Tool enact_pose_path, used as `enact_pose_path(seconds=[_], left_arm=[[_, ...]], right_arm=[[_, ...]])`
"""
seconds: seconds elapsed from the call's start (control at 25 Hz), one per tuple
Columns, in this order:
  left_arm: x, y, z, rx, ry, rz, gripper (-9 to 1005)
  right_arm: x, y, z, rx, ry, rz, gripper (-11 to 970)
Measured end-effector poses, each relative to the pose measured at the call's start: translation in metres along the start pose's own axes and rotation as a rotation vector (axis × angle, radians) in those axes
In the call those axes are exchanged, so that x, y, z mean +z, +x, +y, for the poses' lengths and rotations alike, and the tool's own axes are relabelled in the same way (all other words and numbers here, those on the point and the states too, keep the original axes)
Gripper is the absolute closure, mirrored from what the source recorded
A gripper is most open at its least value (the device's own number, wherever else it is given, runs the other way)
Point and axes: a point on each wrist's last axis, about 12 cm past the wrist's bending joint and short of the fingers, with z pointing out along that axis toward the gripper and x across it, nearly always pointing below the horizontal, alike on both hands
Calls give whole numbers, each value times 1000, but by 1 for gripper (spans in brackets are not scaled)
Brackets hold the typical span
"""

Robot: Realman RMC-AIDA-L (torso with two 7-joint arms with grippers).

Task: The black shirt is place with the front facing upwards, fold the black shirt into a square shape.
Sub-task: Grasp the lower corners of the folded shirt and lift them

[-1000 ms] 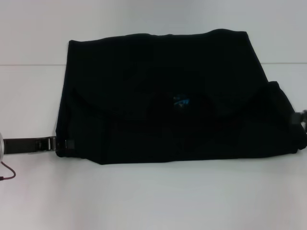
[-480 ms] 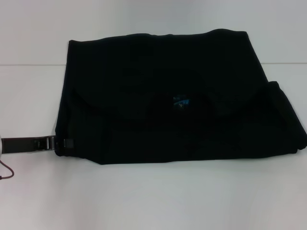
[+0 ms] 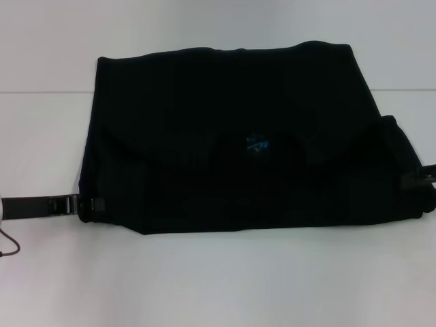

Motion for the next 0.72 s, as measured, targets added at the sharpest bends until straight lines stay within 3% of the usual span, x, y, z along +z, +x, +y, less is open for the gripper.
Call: enact_pose_path(seconds=[0.24,0.48,0.72], left_arm=[[0,0,0,-1,2,0,961],[1,0,-1,0,4,-1,958],[2,0,-1,-2,2,-2,954]], right_arm=[[13,1,5,-23,9,11,47],[17,0,12,-61,16,26,133],[19,0,13,-82,31,36,357]])
